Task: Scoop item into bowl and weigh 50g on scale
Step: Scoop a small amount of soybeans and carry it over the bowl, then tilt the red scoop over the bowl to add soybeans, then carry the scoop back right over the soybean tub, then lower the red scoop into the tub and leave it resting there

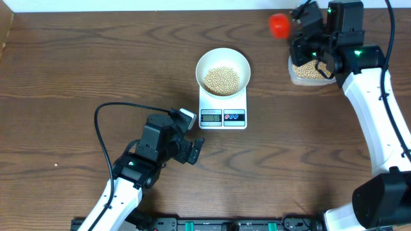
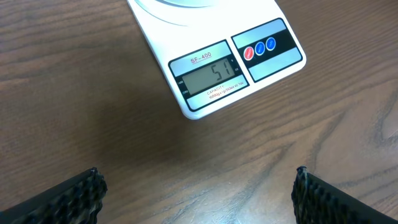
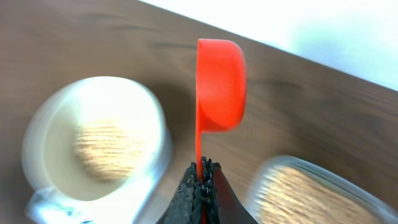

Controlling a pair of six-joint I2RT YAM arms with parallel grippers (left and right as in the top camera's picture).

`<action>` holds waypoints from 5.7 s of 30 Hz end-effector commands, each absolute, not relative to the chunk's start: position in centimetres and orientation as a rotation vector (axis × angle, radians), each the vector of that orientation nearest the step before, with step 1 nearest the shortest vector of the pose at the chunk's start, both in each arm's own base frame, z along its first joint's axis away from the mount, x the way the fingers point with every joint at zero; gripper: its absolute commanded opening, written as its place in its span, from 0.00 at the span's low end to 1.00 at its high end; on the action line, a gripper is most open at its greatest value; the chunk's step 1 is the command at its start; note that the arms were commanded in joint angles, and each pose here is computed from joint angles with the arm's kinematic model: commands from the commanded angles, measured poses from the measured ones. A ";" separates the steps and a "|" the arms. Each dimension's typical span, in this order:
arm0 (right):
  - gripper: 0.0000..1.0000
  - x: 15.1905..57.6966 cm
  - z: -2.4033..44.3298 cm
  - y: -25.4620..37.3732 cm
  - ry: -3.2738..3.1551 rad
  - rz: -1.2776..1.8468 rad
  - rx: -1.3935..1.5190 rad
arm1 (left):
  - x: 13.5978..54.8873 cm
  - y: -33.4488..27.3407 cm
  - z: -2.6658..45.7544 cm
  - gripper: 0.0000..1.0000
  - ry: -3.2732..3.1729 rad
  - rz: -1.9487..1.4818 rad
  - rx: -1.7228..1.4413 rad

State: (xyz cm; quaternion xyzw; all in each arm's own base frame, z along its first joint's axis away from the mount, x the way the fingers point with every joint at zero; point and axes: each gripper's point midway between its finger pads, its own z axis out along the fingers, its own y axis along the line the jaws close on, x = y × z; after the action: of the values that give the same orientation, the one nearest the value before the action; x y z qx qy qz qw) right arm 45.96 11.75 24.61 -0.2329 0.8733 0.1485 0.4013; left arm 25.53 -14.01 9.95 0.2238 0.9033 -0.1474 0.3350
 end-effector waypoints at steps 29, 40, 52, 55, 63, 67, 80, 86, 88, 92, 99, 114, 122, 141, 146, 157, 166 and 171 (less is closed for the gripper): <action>0.01 41.9 17.7 23.0 2.290 0.536 -0.952 | 26.2 -13.9 10.9 0.98 2.331 -0.367 0.586; 0.01 42.2 13.8 23.8 2.363 0.543 -0.975 | 26.2 -13.9 10.9 0.98 2.331 -0.367 0.585; 0.01 41.8 10.9 24.5 2.412 0.534 -1.029 | 26.2 -13.9 10.9 0.98 2.331 -0.367 0.586; 0.01 41.7 10.3 24.7 2.422 0.539 -1.037 | 26.2 -13.9 10.9 0.98 2.331 -0.367 0.586; 0.01 40.7 10.0 25.6 2.431 0.550 -1.071 | 26.2 -13.9 10.9 0.98 2.331 -0.367 0.586; 0.01 40.3 9.9 25.8 2.441 0.554 -1.081 | 26.2 -13.9 10.9 0.98 2.331 -0.367 0.585; 0.01 39.9 11.0 26.3 2.435 0.689 -1.033 | 26.2 -13.9 10.9 0.98 2.331 -0.367 0.586; 0.01 40.6 12.3 25.0 2.436 0.774 -0.936 | 26.2 -13.9 10.9 0.98 2.331 -0.367 0.586; 0.01 40.8 13.0 24.5 2.424 0.809 -0.910 | 26.2 -13.9 10.9 0.98 2.331 -0.367 0.586; 0.01 41.1 14.3 23.8 2.390 0.909 -0.864 | 26.2 -13.9 10.9 0.98 2.331 -0.367 0.586; 0.01 41.1 16.8 22.8 2.288 1.155 -0.813 | 26.2 -13.9 10.9 0.98 2.331 -0.367 0.586; 0.01 41.3 21.4 20.9 2.115 1.300 -0.779 | 26.2 -13.9 10.9 0.98 2.331 -0.367 0.586; 0.01 41.3 23.6 20.2 2.073 1.244 -0.785 | 26.2 -13.9 10.9 0.98 2.331 -0.367 0.586; 0.01 41.5 27.7 4.7 2.132 0.971 -0.384 | 26.2 -13.9 10.9 0.98 2.331 -0.367 0.586; 0.01 41.6 25.3 -1.1 2.259 0.808 -0.184 | 26.2 -13.9 10.9 0.98 2.331 -0.367 0.586; 0.01 41.3 19.5 -6.1 2.546 0.372 -0.034 | 26.2 -13.9 10.9 0.98 2.331 -0.367 0.586; 0.02 41.7 18.1 -5.7 2.638 0.043 -0.109 | 26.2 -13.9 10.9 0.98 2.331 -0.367 0.586; 0.02 42.0 18.0 -4.7 2.657 -0.166 -0.179 | 26.2 -13.9 10.9 0.98 2.331 -0.367 0.586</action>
State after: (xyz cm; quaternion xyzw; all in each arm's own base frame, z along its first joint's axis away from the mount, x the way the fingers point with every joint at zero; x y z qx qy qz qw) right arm 41.97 -3.67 18.47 -0.0586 0.9660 0.0158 0.2511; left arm 25.53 -14.01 9.95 0.2238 0.9033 -0.1474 0.3350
